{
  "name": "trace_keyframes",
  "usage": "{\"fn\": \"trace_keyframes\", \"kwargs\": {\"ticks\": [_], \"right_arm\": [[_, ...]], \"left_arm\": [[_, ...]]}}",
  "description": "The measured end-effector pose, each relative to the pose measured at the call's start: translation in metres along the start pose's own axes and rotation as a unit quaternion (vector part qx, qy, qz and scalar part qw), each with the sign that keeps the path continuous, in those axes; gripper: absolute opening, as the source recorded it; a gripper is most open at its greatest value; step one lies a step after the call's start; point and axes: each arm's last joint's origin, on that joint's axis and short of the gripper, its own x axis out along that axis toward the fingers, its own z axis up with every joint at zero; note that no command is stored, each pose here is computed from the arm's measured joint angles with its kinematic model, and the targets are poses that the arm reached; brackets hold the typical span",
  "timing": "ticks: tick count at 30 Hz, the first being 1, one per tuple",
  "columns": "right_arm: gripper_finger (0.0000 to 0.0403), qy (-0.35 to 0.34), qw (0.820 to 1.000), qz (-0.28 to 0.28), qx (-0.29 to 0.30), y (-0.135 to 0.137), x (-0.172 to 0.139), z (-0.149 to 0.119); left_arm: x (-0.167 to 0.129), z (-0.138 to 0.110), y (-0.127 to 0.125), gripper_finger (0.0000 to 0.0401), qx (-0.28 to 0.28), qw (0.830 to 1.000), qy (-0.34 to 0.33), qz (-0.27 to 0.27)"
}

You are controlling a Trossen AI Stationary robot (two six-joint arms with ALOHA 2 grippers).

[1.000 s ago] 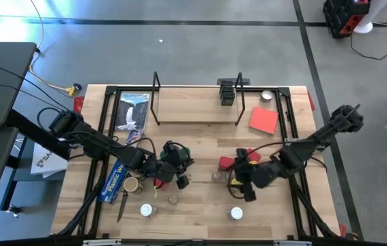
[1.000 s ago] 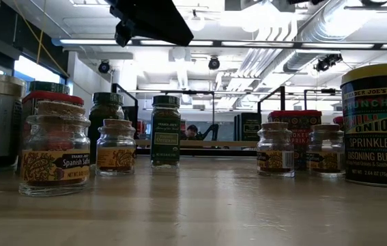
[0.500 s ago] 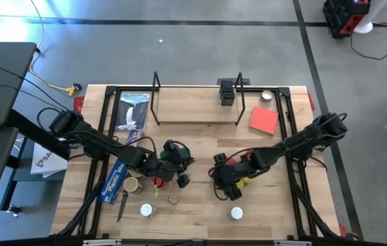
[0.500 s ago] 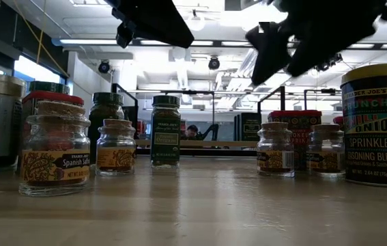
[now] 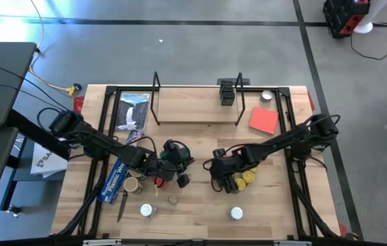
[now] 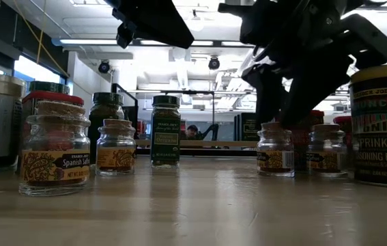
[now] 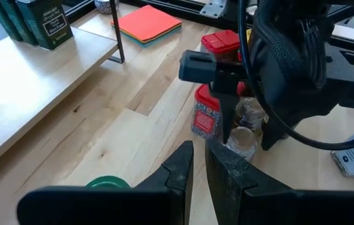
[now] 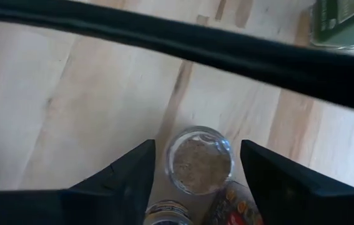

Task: Shelf spices
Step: Put the transparent seasoning bottle on the shelf

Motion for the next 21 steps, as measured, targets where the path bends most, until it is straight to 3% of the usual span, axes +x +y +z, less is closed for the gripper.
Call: {"fn": "trace_keyframes", "kwargs": {"ticks": [8, 21], "right_arm": [[0.0147, 0.000, 1.000, 0.002, -0.006, 0.0001, 0.0003, 0.0000], [0.0099, -0.021, 0.999, 0.007, -0.024, 0.0002, -0.0085, 0.0023]], "left_arm": [[0.0000, 0.0000, 0.0000, 0.0037, 0.000, 1.000, 0.000, 0.000], [-0.0001, -0.0001, -0.0002, 0.0037, 0.000, 1.000, 0.001, -0.001]]}}
